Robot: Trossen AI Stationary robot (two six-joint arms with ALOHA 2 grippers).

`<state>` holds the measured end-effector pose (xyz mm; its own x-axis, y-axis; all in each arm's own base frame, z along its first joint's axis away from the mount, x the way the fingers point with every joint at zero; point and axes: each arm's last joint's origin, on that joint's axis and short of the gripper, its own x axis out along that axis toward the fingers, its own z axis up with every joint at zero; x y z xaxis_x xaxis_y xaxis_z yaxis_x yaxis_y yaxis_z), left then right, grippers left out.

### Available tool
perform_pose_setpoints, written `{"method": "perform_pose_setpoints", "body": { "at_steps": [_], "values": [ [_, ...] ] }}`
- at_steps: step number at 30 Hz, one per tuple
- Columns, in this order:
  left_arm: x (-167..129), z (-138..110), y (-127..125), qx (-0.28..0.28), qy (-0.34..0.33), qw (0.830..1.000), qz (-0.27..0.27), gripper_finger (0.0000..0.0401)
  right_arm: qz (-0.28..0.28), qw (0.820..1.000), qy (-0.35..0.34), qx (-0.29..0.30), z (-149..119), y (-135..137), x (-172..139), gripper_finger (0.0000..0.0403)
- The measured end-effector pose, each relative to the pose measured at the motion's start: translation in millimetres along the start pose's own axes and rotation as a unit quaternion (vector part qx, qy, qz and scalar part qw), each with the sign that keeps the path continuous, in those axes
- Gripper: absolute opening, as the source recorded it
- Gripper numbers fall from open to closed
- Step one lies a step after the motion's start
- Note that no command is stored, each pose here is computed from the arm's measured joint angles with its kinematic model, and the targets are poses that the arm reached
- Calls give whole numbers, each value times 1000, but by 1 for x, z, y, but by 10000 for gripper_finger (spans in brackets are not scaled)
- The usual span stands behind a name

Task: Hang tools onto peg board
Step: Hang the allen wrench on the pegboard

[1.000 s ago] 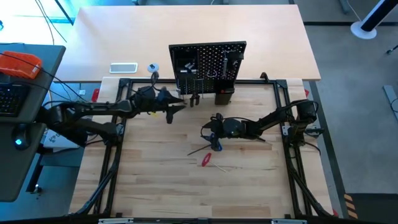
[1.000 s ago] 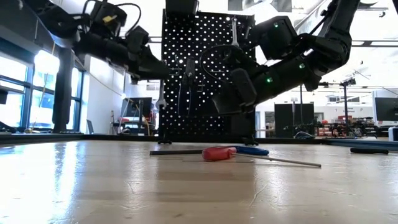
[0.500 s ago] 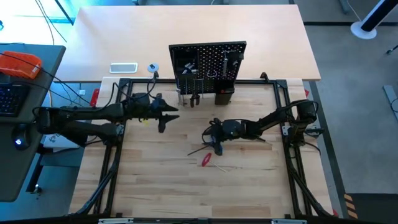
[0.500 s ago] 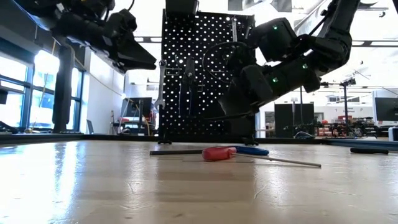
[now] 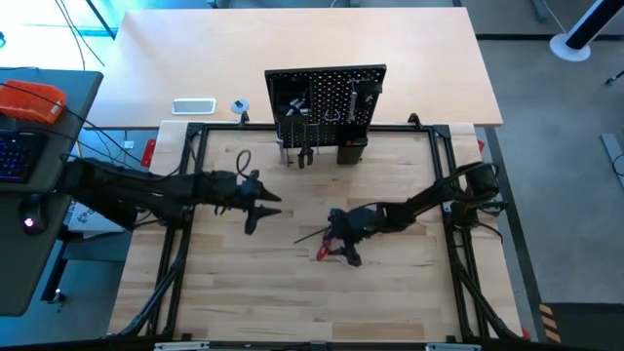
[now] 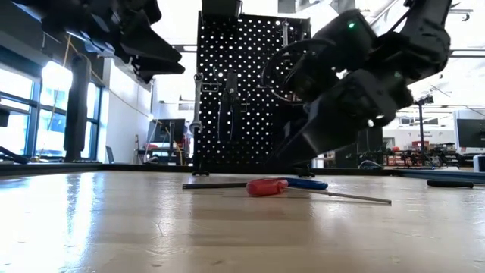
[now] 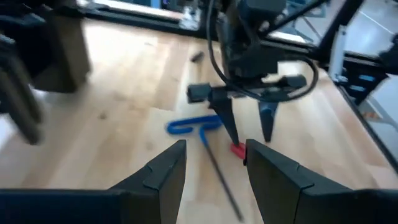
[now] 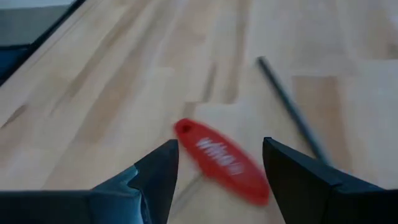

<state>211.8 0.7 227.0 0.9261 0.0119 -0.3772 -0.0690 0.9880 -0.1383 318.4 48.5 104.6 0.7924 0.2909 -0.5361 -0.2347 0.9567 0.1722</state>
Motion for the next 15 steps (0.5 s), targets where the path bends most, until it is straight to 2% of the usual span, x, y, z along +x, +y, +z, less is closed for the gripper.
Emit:
{"method": "perform_pose_setpoints", "body": {
  "at_steps": [3,9,12,15],
  "values": [
    [5,-6,-15,-4,4,1000,-22,159,-15,1000,3,-13,-2,10,2,227],
    [24,-32,-42,-14,15,998,-60,159,-87,994,0,-60,-4,25,4,227],
    [38,-44,-52,-12,29,997,-67,159,-88,993,-6,-81,-3,33,5,229],
    [52,-54,-61,-12,22,997,-80,159,-81,994,-7,-77,-3,36,5,230]
  ]
}}
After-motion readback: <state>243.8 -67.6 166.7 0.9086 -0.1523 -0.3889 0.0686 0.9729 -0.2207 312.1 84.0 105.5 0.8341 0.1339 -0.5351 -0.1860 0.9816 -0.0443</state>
